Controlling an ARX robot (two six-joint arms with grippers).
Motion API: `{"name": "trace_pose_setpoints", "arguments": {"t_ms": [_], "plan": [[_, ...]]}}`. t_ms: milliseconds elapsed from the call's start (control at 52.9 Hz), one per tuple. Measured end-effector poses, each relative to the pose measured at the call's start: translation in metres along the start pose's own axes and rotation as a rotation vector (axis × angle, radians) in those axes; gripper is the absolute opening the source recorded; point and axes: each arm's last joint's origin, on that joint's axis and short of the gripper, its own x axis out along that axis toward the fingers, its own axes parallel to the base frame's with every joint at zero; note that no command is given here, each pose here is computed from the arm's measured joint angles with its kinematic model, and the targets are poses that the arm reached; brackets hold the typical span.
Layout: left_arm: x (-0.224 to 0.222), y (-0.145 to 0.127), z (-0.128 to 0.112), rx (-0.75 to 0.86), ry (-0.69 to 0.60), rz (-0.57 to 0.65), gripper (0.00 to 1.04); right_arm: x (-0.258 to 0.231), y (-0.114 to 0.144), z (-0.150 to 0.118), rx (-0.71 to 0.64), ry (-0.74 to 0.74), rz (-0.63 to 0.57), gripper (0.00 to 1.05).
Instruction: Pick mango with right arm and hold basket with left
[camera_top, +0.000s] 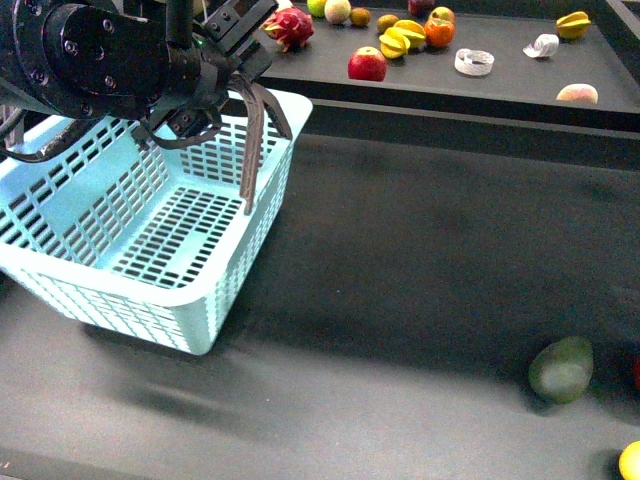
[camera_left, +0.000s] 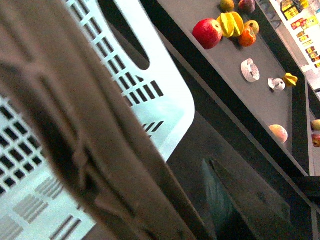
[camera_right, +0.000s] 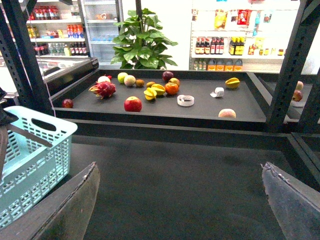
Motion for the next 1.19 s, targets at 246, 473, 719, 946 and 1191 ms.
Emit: {"name": "trace_pose_setpoints", "arguments": {"t_ms": [246,473,719,946,1191], "plan": [[-0.02,0.013,-0.005,0.073,0.072,-0.039,0.11,0.0,0.0,0.0,0.0,0.0,0.0,0.97],[-0.108,-0.01,0.004,0.256,0.121,-0.369,0.11,0.0,0.0,0.0,0.0,0.0,0.0,0.97],[-0.169,0.002,-0.016,0.457,0.181,-0.482,0.11,0.0,0.0,0.0,0.0,0.0,0.0,0.97],[-0.207,0.019,-0.035,0.558,0.198,-0.516,0.11,0.0,0.0,0.0,0.0,0.0,0.0,0.97],[-0.216,0.021,-0.049,0.575,0.219,-0.558,0.11,0.0,0.0,0.0,0.0,0.0,0.0,0.97]]}}
